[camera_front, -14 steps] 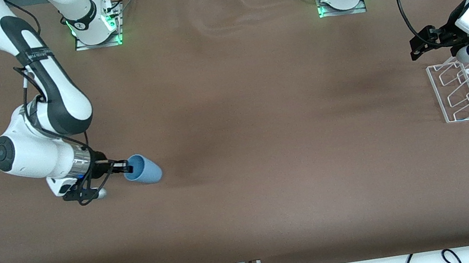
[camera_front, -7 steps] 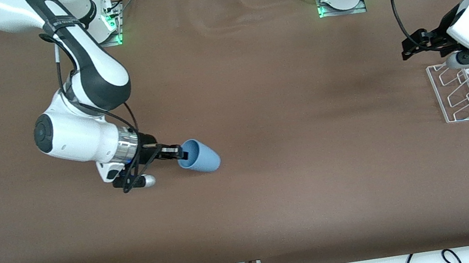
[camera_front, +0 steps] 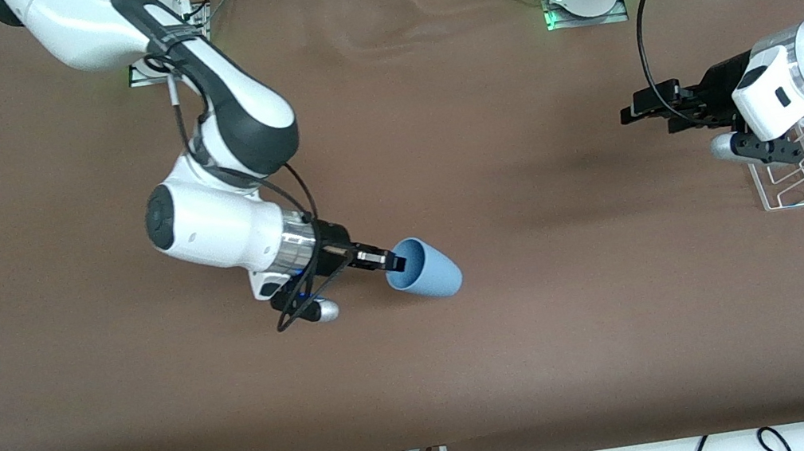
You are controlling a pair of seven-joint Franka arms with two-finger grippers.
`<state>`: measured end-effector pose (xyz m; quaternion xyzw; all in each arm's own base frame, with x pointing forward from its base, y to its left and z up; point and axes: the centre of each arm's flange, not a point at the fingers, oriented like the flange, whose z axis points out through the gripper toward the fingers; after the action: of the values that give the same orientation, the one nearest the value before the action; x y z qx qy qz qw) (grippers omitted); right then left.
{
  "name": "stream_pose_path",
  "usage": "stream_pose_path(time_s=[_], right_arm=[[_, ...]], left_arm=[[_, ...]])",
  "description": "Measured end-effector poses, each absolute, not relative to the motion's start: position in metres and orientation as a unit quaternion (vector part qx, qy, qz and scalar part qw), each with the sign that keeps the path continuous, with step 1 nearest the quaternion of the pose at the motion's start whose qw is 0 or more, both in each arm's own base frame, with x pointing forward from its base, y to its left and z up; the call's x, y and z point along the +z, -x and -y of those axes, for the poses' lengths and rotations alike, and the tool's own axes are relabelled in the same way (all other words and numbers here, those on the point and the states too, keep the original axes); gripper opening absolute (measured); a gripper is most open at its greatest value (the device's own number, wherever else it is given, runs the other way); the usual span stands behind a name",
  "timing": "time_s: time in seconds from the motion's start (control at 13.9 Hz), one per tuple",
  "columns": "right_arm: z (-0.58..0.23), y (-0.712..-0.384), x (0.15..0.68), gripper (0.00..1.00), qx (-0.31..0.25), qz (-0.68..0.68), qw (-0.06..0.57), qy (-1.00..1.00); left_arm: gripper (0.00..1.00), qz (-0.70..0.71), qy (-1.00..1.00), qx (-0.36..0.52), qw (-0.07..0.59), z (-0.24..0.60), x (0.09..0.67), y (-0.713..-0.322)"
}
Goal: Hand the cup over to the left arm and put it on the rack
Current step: 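Lift the cup with the right gripper while the left gripper approaches, then close the left gripper on the cup base beside the right gripper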
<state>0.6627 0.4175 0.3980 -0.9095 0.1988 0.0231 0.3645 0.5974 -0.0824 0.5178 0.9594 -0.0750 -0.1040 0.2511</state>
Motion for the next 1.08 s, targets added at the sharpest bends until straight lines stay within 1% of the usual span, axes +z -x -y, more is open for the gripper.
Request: stream_pose_path(time_s=[0.14, 0.29, 0.43, 0.72, 1.08], right_arm=[[-0.439, -0.654, 0.401, 0.04, 0.021, -0.219, 0.374, 0.901], [-0.453, -0.646, 0.406, 0.04, 0.032, -0.232, 0.384, 0.893], [-0.464, -0.639, 0.411, 0.04, 0.046, -0.239, 0.393, 0.887], [-0.481, -0.630, 0.433, 0.04, 0.068, -0.254, 0.426, 0.866], [-0.506, -0.609, 0.442, 0.04, 0.101, -0.251, 0.443, 0.855]], left_arm=[[1.00, 0.125, -0.942, -0.088, 0.299, 0.089, 0.511, -0.606], [1.00, 0.189, -0.917, -0.065, 0.346, 0.093, 0.496, -0.615], [1.00, 0.253, -0.892, -0.017, 0.375, 0.096, 0.483, -0.626], [1.00, 0.354, -0.844, 0.067, 0.397, 0.107, 0.482, -0.637], [1.00, 0.455, -0.773, 0.177, 0.404, 0.142, 0.473, -0.651]])
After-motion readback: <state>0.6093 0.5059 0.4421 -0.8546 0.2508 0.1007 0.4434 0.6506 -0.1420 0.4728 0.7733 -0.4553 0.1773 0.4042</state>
